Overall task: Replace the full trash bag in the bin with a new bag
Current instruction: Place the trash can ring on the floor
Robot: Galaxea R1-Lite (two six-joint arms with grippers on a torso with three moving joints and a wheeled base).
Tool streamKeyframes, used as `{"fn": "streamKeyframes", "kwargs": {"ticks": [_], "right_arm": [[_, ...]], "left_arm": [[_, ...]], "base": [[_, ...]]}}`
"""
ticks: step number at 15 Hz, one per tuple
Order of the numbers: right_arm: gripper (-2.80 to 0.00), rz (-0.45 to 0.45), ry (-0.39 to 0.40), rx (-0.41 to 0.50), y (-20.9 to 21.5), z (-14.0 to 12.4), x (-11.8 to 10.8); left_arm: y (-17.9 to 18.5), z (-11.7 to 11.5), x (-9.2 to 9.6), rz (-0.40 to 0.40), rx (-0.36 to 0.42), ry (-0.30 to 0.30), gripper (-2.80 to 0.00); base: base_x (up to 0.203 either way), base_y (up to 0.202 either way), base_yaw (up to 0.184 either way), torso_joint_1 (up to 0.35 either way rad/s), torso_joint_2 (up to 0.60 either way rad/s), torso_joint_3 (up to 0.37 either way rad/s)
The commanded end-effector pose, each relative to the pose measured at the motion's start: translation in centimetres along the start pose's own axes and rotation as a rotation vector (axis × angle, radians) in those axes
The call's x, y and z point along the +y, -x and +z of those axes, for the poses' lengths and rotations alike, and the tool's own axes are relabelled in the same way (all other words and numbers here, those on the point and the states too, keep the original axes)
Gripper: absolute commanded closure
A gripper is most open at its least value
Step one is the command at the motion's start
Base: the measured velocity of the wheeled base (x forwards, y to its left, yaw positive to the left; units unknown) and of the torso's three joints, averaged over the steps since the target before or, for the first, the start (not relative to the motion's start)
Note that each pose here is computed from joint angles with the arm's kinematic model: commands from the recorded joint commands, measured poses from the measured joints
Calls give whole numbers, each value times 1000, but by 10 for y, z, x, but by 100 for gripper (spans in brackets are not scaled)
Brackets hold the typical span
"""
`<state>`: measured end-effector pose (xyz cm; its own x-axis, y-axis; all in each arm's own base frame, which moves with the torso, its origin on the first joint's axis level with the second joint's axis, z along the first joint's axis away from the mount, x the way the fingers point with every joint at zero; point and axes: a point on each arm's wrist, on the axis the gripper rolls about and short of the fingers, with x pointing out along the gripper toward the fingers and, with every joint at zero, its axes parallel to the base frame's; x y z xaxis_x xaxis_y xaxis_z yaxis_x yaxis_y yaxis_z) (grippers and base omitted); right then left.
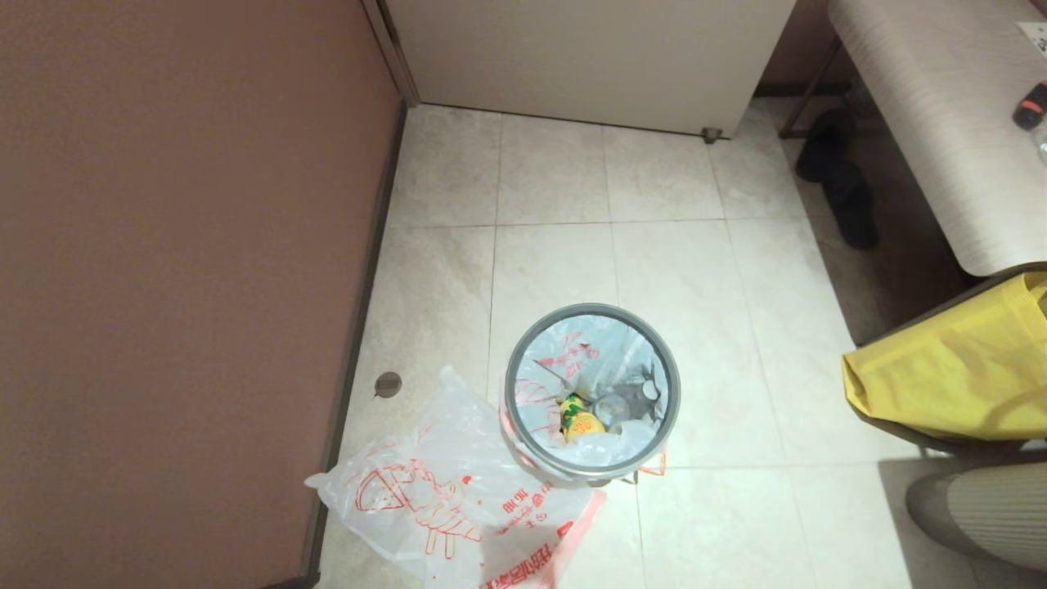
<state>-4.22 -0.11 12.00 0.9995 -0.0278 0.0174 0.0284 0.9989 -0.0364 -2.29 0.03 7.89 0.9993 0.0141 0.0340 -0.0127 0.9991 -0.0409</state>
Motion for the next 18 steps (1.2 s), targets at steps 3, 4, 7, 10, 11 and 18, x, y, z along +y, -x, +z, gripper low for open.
{"fn": "streamKeyframes", "kwargs": {"ticks": [3, 4, 7, 10, 11, 18], "right_arm": [[0, 11, 83, 105, -7, 39, -1], [0, 22, 88, 125, -13, 51, -1], [0, 62, 92, 180, -40, 90, -1], [0, 87, 90, 277, -83, 117, 0], [0, 100, 84, 315, -99, 118, 1], [0, 206, 4, 483, -166, 107, 41]], "left_arm": [[0, 0, 0, 1, 0, 1, 0], [0, 0, 0, 1, 0, 1, 0], [0, 0, 0, 1, 0, 1, 0], [0, 0, 0, 1, 0, 1, 0], [0, 0, 0, 1, 0, 1, 0], [0, 0, 0, 1, 0, 1, 0]], "base": [[0, 0, 0, 0, 0, 0], [0, 0, 0, 0, 0, 0], [0, 0, 0, 0, 0, 0], [0, 0, 0, 0, 0, 0], [0, 0, 0, 0, 0, 0], [0, 0, 0, 0, 0, 0]]}}
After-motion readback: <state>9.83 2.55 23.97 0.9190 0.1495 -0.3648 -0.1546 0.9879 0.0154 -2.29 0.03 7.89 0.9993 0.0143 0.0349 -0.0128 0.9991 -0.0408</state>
